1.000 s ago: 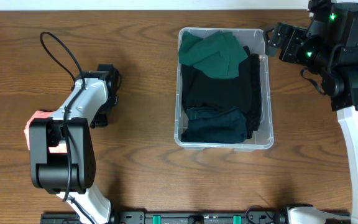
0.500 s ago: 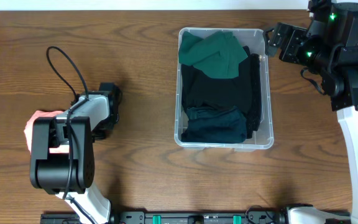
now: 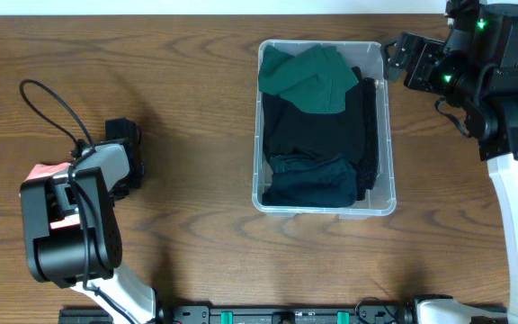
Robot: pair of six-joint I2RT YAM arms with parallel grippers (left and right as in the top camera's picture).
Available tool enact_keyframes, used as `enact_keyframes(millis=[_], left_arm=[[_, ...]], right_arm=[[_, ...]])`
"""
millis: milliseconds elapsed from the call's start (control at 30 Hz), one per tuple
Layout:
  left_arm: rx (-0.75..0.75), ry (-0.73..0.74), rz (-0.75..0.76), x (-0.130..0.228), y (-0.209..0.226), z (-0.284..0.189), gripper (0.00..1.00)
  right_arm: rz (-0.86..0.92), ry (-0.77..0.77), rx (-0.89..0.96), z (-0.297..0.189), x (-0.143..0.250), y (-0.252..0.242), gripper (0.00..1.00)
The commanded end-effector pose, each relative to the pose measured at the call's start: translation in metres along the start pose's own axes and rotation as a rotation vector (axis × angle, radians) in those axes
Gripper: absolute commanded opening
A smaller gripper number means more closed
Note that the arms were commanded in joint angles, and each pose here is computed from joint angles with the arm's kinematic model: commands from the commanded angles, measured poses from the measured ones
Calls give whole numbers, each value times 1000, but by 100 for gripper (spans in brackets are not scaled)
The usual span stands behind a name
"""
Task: Pack container
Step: 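Grasp the pink cloth with the left gripper and lift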
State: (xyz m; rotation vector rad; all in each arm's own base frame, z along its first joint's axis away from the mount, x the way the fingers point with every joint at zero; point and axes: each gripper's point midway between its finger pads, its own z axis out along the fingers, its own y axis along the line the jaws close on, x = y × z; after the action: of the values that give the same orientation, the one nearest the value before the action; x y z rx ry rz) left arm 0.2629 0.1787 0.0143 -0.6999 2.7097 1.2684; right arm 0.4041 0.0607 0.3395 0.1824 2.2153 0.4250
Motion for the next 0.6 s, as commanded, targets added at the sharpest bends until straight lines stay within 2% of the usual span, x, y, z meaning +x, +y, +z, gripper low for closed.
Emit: enact_keyframes(millis=[0,133,400,433,567], left_arm=[[79,56,34,16,-17,7,52],[94,60,33,17,-20,6,40],[96,49,51,11,-11,-5,33],[100,40,43,7,-7,-10,30],[118,-19,-1,-11,13,-33,8]], right_arm=[[9,-9,5,-3,-2,-2,99],[9,-9,5,-3,-2,-2,99],[9,-9,5,-3,-2,-2,99],[9,-9,5,-3,-2,-2,99],[9,-9,5,-3,-2,-2,99]])
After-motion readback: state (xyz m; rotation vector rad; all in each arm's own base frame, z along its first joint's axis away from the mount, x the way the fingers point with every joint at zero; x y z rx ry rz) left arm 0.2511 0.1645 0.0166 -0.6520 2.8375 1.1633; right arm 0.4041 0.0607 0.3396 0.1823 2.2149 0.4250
